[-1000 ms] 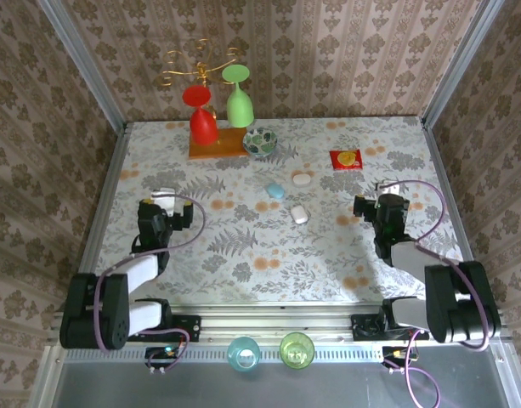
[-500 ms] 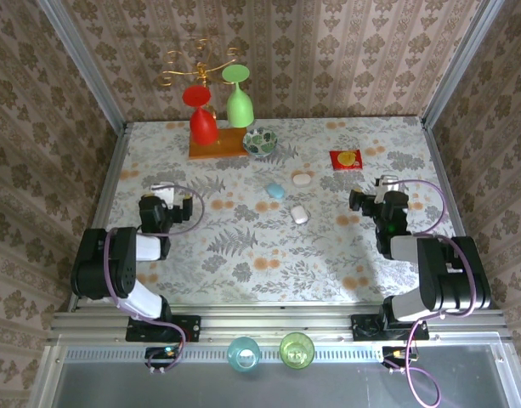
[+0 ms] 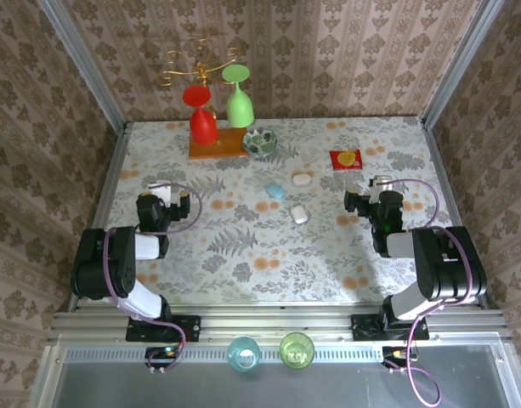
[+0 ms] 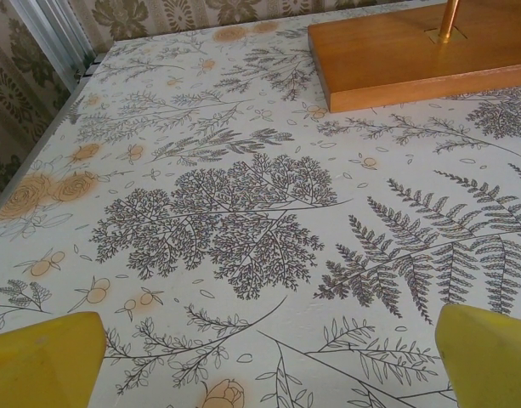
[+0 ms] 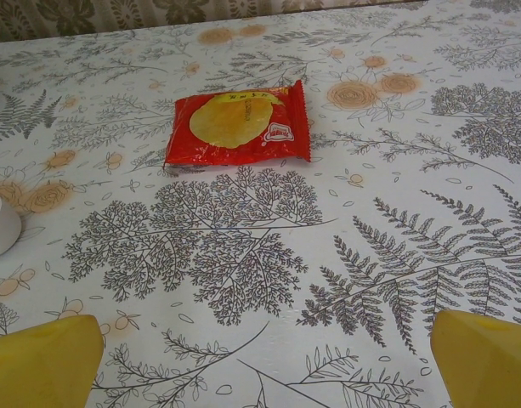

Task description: Insert the wireless bluetooth earbuds into the charging case

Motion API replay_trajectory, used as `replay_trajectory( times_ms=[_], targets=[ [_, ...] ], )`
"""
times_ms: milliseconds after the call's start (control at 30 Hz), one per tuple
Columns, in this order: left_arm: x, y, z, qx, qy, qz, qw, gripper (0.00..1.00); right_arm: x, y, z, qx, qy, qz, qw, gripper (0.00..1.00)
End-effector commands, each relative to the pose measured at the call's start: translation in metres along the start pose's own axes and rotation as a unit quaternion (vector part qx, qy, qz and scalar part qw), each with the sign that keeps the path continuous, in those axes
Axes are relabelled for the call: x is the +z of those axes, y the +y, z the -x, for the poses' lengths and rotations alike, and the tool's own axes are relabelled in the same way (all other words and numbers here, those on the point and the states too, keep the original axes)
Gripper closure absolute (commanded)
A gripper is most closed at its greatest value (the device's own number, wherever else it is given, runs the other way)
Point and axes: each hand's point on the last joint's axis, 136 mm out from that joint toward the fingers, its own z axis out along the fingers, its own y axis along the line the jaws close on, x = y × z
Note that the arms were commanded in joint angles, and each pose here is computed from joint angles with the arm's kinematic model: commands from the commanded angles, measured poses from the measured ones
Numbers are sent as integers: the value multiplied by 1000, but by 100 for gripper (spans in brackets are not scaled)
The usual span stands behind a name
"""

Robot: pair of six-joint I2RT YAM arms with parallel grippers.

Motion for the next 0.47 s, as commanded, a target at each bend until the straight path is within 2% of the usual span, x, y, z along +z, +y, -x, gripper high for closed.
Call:
replay_trajectory(
  times_ms=[0,433],
  targets=[
    [2,-2,14,-5,-19,-3,1000,0,2,3,18,-11,-28,2,1000,0],
    [2,-2,14,-4,-18,-3,1000,0,2,4,18,-16,-25,0,1000,0]
  ],
)
